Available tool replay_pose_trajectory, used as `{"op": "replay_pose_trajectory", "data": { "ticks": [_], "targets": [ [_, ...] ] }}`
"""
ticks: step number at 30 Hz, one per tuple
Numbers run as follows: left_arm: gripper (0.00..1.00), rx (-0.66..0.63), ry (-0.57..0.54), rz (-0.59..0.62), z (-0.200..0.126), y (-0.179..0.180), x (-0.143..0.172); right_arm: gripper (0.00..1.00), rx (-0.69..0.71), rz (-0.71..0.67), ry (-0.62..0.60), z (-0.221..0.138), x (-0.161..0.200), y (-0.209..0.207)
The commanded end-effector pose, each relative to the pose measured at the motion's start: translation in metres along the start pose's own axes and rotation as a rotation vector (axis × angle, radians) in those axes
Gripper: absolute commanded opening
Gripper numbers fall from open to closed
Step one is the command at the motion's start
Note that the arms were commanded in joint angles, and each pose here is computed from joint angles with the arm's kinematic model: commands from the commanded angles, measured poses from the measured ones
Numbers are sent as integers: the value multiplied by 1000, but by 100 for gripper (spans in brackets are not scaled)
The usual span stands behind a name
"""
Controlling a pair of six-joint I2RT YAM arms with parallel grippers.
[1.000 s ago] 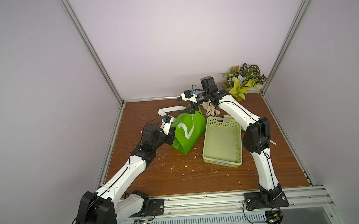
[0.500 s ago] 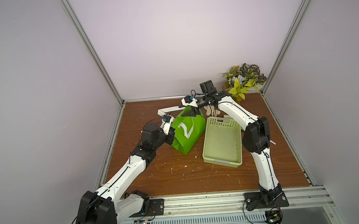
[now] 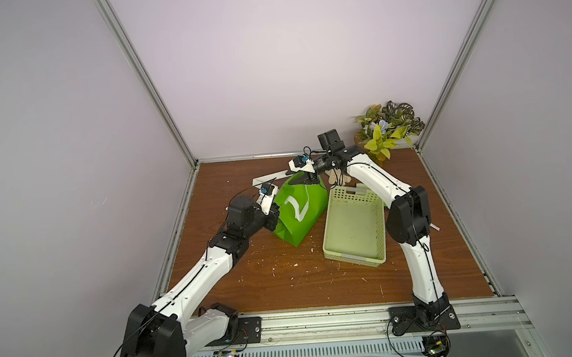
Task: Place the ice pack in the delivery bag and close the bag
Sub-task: Seal the delivery bag at the center of the board.
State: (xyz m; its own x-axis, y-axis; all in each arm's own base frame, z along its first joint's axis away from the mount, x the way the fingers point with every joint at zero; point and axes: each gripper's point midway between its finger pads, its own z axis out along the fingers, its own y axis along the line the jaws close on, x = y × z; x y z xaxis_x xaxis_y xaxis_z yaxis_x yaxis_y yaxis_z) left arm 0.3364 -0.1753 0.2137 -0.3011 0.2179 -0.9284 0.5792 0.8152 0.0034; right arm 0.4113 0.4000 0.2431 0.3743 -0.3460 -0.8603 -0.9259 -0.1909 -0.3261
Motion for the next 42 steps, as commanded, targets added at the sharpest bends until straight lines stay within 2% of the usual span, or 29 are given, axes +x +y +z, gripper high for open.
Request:
{"op": "replay_pose_trajectory", "data": {
  "ticks": [1,6,9,13,19,24,27,30,32,33,35,39,42],
  "targets": [
    [0,-15,-64,40,-5,1,-27,43,-32,44,86,2,18,13],
    [0,-28,-48,109,-6,3,-30,46,-7,-7,180,-11,18,10],
    [0,7,-64,159,-7,-3,-34,49,19,-41,212,-22,10,6],
    [0,51,-108,247,-7,-12,-40,46,38,-82,224,-33,-2,4],
    [0,46,-178,332,-10,-14,-55,43,33,-65,289,-31,16,13],
    [0,23,-201,358,-10,-11,-59,30,40,-71,318,-32,20,14],
    [0,15,-200,355,-8,-9,-59,19,46,-78,329,-33,21,13],
    [0,-5,-189,335,-8,-5,-57,4,56,-85,354,-35,24,11],
    [2,-17,-182,316,-9,-3,-55,0,62,-89,361,-36,25,10],
    [8,-20,-182,296,-11,-3,-54,0,62,-92,360,-36,25,11],
    [30,-2,-178,275,-15,-6,-52,0,69,-93,364,-37,24,9],
    [64,92,-123,222,-26,-23,-41,0,76,-95,366,-38,24,7],
    [83,134,-100,176,-33,-31,-33,0,75,-94,358,-37,22,7]
  ]
}}
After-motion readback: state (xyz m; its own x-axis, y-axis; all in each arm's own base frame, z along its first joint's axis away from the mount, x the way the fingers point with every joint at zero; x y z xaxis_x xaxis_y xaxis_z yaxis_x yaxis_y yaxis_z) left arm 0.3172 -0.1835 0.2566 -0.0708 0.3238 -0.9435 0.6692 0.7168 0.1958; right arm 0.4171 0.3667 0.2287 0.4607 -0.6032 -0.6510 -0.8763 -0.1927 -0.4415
